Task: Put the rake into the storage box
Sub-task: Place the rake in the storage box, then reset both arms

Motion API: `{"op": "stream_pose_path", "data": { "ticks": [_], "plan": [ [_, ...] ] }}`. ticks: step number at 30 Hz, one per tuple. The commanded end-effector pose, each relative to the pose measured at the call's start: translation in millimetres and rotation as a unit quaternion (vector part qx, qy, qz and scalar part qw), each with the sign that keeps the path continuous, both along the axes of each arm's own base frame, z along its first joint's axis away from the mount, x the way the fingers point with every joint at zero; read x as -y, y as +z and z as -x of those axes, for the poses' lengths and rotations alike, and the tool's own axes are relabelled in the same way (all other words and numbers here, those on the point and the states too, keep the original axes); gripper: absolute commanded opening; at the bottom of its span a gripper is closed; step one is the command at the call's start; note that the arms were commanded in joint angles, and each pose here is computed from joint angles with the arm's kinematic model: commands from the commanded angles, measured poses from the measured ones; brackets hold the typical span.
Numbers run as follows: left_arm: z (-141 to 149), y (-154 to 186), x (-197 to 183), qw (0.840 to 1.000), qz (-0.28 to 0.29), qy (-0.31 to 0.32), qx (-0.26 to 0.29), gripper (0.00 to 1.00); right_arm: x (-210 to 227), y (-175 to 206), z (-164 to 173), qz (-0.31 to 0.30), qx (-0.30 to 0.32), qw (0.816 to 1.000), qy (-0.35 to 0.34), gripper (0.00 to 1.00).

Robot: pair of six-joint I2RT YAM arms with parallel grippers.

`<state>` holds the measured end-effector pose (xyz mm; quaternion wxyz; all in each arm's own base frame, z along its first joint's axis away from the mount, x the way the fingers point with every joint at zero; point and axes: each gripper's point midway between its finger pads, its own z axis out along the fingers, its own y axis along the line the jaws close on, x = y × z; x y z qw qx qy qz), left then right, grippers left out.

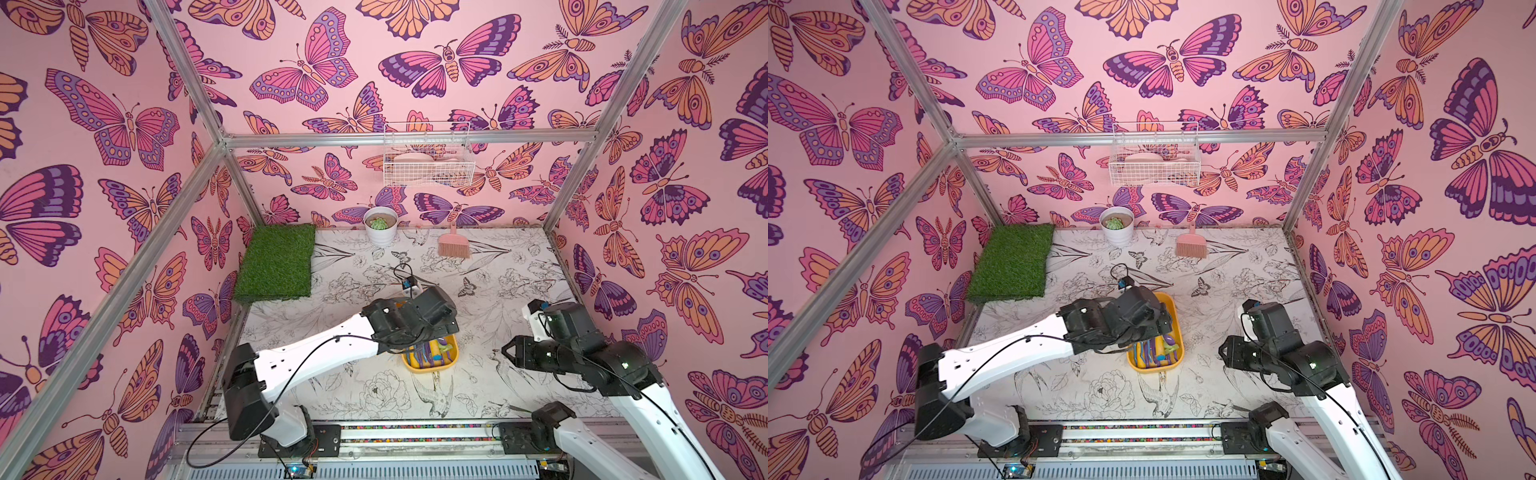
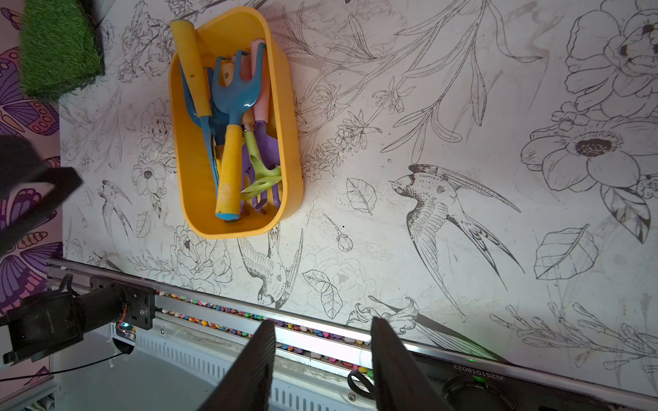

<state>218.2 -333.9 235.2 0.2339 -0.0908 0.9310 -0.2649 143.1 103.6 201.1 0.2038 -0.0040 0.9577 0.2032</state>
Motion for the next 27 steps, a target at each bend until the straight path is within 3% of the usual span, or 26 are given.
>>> {"op": "stream_pose_path", "data": {
  "ticks": [1, 5, 9, 10, 11, 12, 18, 21, 24, 27],
  "plan": [
    [-12, 12, -32, 0.999, -0.025, 0.007, 0.037, 1.0, 4, 16, -12, 0.014, 0.032, 0.999, -0.003, 0.48],
    [-20, 30, -66, 0.995, -0.04, 0.011, 0.088, 0.99, 8, 40, -31, 0.029, 0.083, 0.996, -0.014, 0.49],
    [-27, 68, -103, 0.978, -0.088, 0.008, 0.191, 1.0, 13, 74, -58, 0.036, 0.178, 0.983, -0.035, 0.53],
    [-29, 75, -110, 0.972, -0.102, 0.005, 0.213, 1.0, 6, 81, -64, 0.027, 0.203, 0.979, -0.017, 0.62],
    [-30, 80, -114, 0.966, -0.113, -0.006, 0.234, 1.0, 3, 88, -69, 0.025, 0.226, 0.974, -0.008, 0.96],
    [-31, 85, -120, 0.959, -0.125, -0.016, 0.255, 1.0, 1, 94, -74, 0.023, 0.245, 0.969, -0.004, 0.98],
    [-30, 104, -202, 0.916, -0.19, 0.097, 0.34, 1.0, 2, 118, -99, 0.017, 0.368, 0.93, -0.021, 0.99],
    [-30, 107, -228, 0.892, -0.206, 0.105, 0.389, 1.0, 8, 115, -115, 0.042, 0.374, 0.925, -0.046, 0.99],
    [-32, 91, -268, 0.875, -0.237, 0.16, 0.39, 0.99, 7, 101, -134, 0.076, 0.356, 0.93, -0.05, 0.99],
    [-41, 63, -294, 0.874, -0.282, 0.169, 0.359, 1.0, 8, 90, -152, 0.106, 0.359, 0.926, -0.055, 0.99]
  ]
}}
